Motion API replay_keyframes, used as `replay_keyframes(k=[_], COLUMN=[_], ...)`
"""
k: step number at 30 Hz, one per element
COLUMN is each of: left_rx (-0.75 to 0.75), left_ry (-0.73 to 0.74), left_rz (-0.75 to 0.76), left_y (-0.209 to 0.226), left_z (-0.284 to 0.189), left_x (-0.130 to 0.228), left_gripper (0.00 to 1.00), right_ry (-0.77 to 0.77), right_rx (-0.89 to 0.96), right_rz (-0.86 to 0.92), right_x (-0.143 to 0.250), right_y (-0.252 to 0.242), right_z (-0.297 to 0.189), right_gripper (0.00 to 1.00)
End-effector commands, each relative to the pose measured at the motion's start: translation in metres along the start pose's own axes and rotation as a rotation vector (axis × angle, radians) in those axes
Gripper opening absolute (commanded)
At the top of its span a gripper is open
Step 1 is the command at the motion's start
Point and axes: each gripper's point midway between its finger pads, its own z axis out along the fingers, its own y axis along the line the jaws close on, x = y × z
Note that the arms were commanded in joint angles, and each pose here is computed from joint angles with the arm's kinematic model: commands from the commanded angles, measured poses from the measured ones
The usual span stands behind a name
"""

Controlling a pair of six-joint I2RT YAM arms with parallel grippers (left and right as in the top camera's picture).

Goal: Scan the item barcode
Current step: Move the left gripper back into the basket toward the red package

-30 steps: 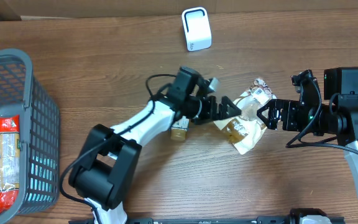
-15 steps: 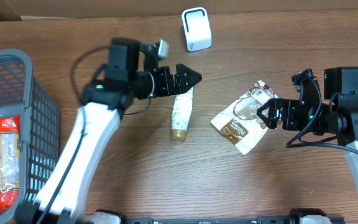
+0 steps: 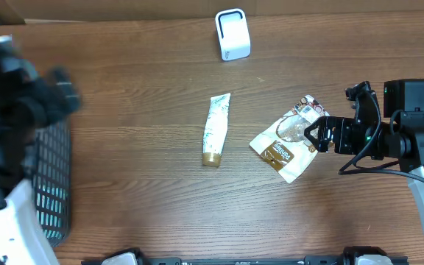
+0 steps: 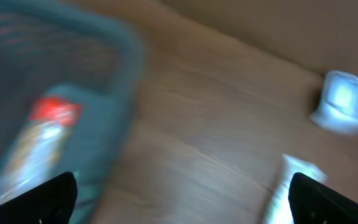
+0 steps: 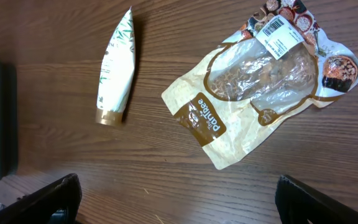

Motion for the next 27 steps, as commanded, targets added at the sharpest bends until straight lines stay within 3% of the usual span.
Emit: replay_keyframes(k=[1,3,6,13,17,21,27], left_rx=[-0.153,-0.193,-0.223,-0.356,-0.365,-0.366,-0.535], left_ry=[-0.007,0.024,0.053,0.011,-0.029,0.0,0.239], left_rz=[-0.111,-0.179,-0.299,-0.433,-0.408,-0.241,-0.067], left_y=[0.062,0.086,0.117,0.166,0.178,0.188,0.23], left_z=[0.003,0.012,0.03,0.072,0.11,0.151,0.199], left_x=[-0.007,-0.001,0.009,0.015,0.014,0.024,0.078], left_gripper=[1.0,1.0,0.91,0.93,0.98,0.97,0.98], right_ry=[-0.026,-0.03,-0.031,-0.036,-0.033,-0.019,0.01], right_rx=[-0.008,-0.008,-0.009,-0.009,-0.009,-0.007,-0.005], right_rz=[-0.017,-0.019,-0.019,-0.022,-0.02,-0.013,0.002], right_x=[-0.007,-0.008,-0.008,-0.01,-0.011,-0.011,-0.011], right_y=[0.005,0.005,0.005,0.005,0.004,0.002,-0.002], right_z=[-0.006,-0.006,-0.006,-0.005,-0.003,0.001,0.009], right_gripper=[1.0,1.0,1.0,1.0,1.0,1.0,1.0])
